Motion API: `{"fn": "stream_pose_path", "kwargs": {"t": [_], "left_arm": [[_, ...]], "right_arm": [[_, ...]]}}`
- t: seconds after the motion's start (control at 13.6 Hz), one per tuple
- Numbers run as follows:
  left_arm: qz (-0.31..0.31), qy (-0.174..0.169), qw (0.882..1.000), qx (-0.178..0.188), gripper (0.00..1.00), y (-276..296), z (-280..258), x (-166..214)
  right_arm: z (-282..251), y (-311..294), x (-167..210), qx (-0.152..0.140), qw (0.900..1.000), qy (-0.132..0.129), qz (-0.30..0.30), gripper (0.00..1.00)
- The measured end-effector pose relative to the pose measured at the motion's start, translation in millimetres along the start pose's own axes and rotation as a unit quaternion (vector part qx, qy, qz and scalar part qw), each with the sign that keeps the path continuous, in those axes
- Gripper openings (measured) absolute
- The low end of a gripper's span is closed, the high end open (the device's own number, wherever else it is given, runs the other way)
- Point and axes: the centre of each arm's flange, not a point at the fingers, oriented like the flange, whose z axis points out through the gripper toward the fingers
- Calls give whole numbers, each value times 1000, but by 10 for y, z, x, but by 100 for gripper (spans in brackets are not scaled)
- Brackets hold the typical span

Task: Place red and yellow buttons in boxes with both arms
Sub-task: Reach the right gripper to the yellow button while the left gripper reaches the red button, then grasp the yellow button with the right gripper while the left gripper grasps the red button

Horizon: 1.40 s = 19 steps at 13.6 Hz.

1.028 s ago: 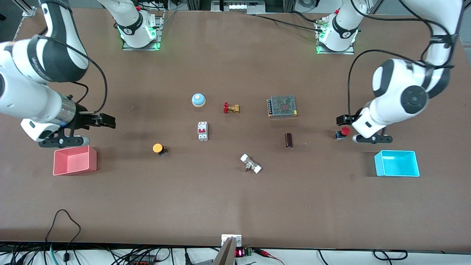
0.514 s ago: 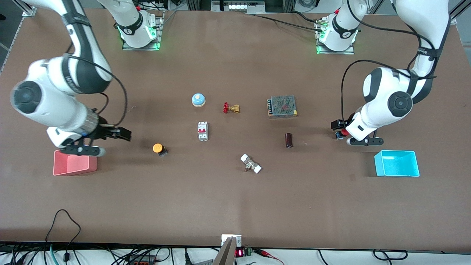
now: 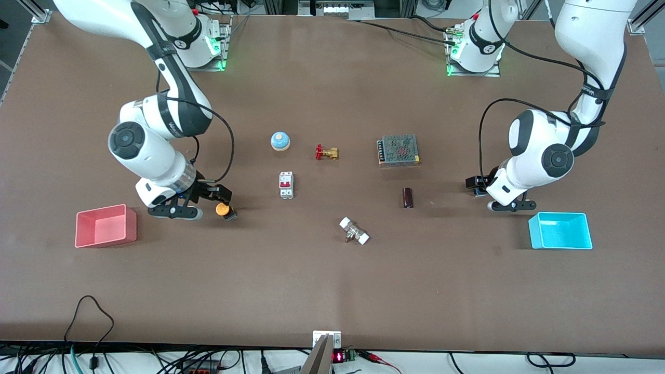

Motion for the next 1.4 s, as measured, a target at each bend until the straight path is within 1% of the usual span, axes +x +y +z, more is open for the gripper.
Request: {"fn": "stream_pose_path", "kwargs": {"t": [0.15, 0.22, 0.29, 0.59, 0.66, 0.81, 0.88, 1.03, 1.1, 1.18, 1.25, 1.32, 1.4], "left_arm": [[-4, -2, 1000, -1, 100, -45, 25, 5], [-6, -4, 1000, -1, 99, -63, 42, 6], [-6, -5, 1000, -1, 97, -72, 56, 7], [-7, -8, 1000, -1, 93, -80, 94, 5], [-7, -11, 1000, -1, 91, -79, 121, 3], [-7, -15, 1000, -2, 90, -75, 165, -1], [-7, -16, 1000, -2, 87, -75, 181, -2], [-9, -17, 1000, -3, 86, -75, 194, -2], [-13, -17, 1000, -7, 80, -73, 195, -2], [-16, -18, 1000, -10, 71, -72, 195, -2], [-18, -18, 1000, -12, 71, -71, 196, -2], [-18, -18, 1000, -12, 65, -71, 198, -2], [-18, -19, 1000, -13, 52, -71, 200, -2]], "right_arm": [[174, 46, -3, -30, 999, 1, -30, 100], [237, 56, -7, -39, 998, 1, -40, 100], [276, 56, -7, -41, 998, 2, -44, 100], [380, -29, -5, -30, 998, 14, -51, 100], [441, -41, -11, -28, 998, 15, -53, 100], [563, -52, -26, -26, 998, 12, -55, 100], [623, -68, -38, -25, 998, 11, -57, 100], [734, -99, -66, -26, 998, 9, -64, 100], [773, -105, -75, -28, 997, 8, -69, 100], [801, -105, -80, -29, 997, 8, -72, 100], [816, -105, -83, -30, 997, 8, -73, 100], [828, -104, -86, -30, 997, 7, -74, 100], [844, -104, -90, -30, 997, 6, -74, 100]]}}
